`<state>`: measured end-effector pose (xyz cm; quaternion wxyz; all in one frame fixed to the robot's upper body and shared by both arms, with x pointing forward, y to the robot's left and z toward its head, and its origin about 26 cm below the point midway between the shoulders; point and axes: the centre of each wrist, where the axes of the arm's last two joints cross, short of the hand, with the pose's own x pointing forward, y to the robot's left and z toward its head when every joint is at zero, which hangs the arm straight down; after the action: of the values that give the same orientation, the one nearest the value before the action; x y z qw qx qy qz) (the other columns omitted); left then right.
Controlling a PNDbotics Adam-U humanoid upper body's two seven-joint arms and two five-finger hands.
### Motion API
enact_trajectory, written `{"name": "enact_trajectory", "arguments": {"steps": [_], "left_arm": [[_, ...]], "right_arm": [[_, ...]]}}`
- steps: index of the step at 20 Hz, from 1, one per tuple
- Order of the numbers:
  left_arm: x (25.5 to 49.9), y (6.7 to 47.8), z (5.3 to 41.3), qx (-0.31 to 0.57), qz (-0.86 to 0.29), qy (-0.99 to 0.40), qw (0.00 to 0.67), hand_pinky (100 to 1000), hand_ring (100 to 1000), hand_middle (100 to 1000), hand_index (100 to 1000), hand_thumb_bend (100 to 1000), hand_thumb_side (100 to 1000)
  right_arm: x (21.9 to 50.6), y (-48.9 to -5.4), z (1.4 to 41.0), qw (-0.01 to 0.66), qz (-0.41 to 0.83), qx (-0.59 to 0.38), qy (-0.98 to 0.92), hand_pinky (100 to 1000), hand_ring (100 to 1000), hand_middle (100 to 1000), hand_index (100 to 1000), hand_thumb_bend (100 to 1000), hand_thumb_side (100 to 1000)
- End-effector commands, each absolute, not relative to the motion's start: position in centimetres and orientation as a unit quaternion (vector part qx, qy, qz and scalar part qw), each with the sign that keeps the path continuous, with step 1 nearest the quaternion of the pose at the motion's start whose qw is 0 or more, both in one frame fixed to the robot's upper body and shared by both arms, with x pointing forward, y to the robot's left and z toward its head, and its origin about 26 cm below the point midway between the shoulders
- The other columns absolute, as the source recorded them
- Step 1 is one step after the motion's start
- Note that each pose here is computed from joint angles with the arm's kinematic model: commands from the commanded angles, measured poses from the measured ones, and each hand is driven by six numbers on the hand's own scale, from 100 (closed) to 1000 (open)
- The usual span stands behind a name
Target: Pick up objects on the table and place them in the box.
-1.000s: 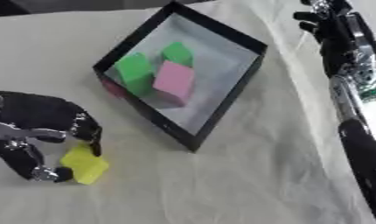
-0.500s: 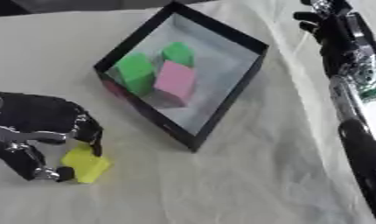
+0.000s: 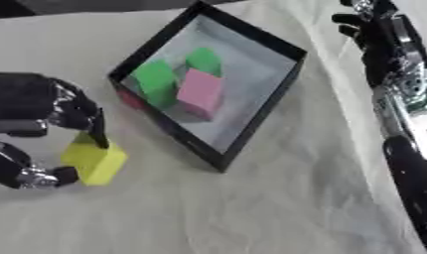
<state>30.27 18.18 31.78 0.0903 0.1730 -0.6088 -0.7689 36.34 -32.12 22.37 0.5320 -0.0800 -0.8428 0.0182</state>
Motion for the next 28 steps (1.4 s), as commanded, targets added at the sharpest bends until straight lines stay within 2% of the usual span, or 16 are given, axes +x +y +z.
{"name": "enact_trajectory", "arguments": {"steps": [1,4,9,15,16,19,20,21,22,25,26,28], "left_arm": [[29.3,18.3,35.6,0.193,-0.735,-0.645,0.075,736,599,534,621,139,100],[30.9,16.6,38.0,0.192,-0.72,-0.663,0.07,737,600,539,627,147,100],[35.6,13.6,39.5,0.203,-0.716,-0.664,0.066,734,601,548,638,181,100],[40.2,11.2,38.1,0.247,-0.718,-0.649,0.05,732,605,561,654,227,100],[41.0,10.9,37.5,0.248,-0.716,-0.65,0.055,744,611,574,665,209,100],[42.8,10.3,35.5,0.253,-0.718,-0.646,0.056,748,618,583,675,230,100],[43.3,10.1,34.8,0.25,-0.722,-0.643,0.059,750,620,588,681,260,100],[43.8,10.0,34.1,0.25,-0.726,-0.638,0.061,755,626,597,690,555,100],[44.3,9.9,33.2,0.25,-0.73,-0.633,0.067,758,631,603,697,310,100],[45.4,9.5,31.4,0.252,-0.737,-0.623,0.074,773,651,623,718,362,100],[45.6,9.4,30.9,0.254,-0.739,-0.619,0.076,819,730,717,801,475,143],[46.0,9.5,30.4,0.259,-0.743,-0.612,0.081,869,808,809,899,619,363]], "right_arm": [[36.0,-32.9,23.8,0.516,0.022,-0.096,-0.851,889,784,817,901,100,646],[36.0,-32.9,24.1,0.511,0.023,-0.095,-0.854,889,784,817,901,100,644],[36.1,-32.3,24.6,0.505,0.02,-0.084,-0.859,889,786,819,901,100,649],[36.4,-31.3,25.7,0.492,0.013,-0.067,-0.868,890,788,822,900,100,646],[36.4,-31.0,25.8,0.489,0.013,-0.062,-0.87,890,787,821,900,100,645],[36.6,-30.4,26.1,0.487,0.015,-0.052,-0.872,891,787,821,900,100,636],[36.6,-30.2,26.1,0.487,0.016,-0.05,-0.872,891,786,820,900,100,647],[36.7,-30.1,26.1,0.487,0.017,-0.049,-0.872,891,786,820,900,100,629],[36.7,-30.0,26.1,0.487,0.018,-0.048,-0.872,891,786,820,899,100,647],[36.7,-29.8,26.2,0.487,0.021,-0.044,-0.872,892,786,820,899,100,648],[36.7,-29.8,26.2,0.487,0.022,-0.044,-0.872,892,786,819,899,100,649],[36.7,-29.8,26.1,0.487,0.022,-0.045,-0.872,892,786,819,898,100,649]]}}
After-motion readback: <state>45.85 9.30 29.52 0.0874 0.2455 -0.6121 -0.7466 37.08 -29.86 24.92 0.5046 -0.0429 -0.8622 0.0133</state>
